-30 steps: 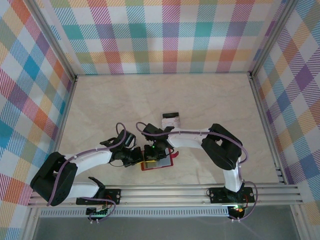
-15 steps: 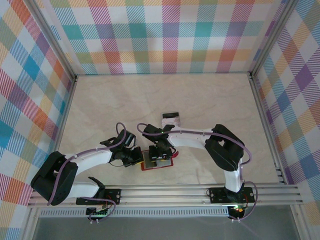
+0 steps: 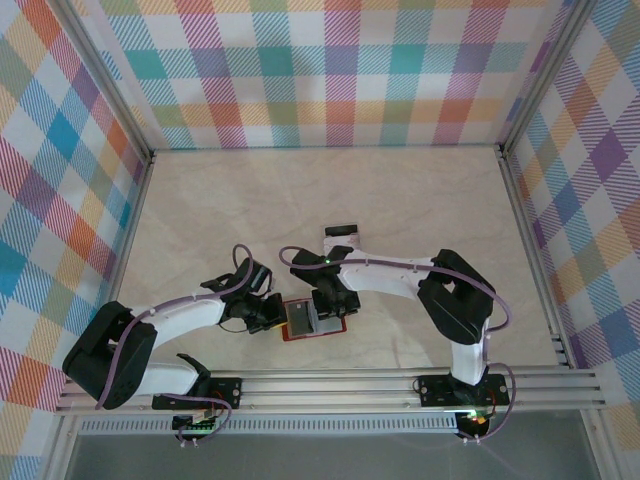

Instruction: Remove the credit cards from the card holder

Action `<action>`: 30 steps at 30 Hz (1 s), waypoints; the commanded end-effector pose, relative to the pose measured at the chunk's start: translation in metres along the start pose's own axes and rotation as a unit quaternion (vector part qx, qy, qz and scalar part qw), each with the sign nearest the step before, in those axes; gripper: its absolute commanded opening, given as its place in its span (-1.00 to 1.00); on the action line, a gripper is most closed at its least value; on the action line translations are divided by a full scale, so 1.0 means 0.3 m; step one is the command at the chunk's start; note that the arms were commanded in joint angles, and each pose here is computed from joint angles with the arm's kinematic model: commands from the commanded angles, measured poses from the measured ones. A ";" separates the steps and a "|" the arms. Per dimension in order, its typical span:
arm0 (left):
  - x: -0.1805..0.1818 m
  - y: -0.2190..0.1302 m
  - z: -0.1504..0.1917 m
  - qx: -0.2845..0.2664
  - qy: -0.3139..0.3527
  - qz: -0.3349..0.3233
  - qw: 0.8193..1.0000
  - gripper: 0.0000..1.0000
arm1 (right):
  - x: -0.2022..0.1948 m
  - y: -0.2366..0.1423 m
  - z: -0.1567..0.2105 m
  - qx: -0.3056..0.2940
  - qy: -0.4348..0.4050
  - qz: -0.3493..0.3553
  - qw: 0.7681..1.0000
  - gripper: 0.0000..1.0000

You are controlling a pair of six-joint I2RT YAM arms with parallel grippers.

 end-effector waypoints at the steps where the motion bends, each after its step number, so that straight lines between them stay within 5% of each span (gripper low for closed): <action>1: 0.028 0.013 0.020 0.025 -0.002 -0.022 0.999 -1.00 | -0.041 -0.033 -0.007 -0.016 -0.003 0.030 0.999 -0.06; 6: 0.006 -0.009 0.004 0.020 0.005 -0.020 1.000 -1.00 | -0.047 -0.064 -0.011 -0.028 -0.001 0.022 0.999 -0.09; 14: -0.048 -0.073 -0.026 0.001 0.017 -0.009 1.000 -1.00 | 0.072 -0.091 0.007 0.014 0.013 -0.161 0.987 -0.24; 18: -0.074 -0.087 -0.032 -0.004 0.015 0.012 1.000 -1.00 | 0.133 -0.086 0.012 0.040 0.013 -0.221 0.974 -0.51; 22: -0.085 -0.084 -0.033 -0.005 0.010 0.028 1.000 -1.00 | 0.167 -0.058 0.013 0.062 0.010 -0.242 0.968 -0.79; 30: -0.082 -0.026 -0.030 0.006 -0.002 0.058 0.998 -1.00 | 0.195 -0.001 -0.002 0.079 0.009 -0.236 0.968 -0.82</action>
Point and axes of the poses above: each hand's point on the last joint's axis, 136 mm out from that joint toward the fingers, its own y axis out along the fingers, its own x axis along the line the jaws close on, z = x × y, the point moved 6 cm from there along -y, back along the fingers, and after that the axes turned 11 degrees about y, right-handed, at the moved point
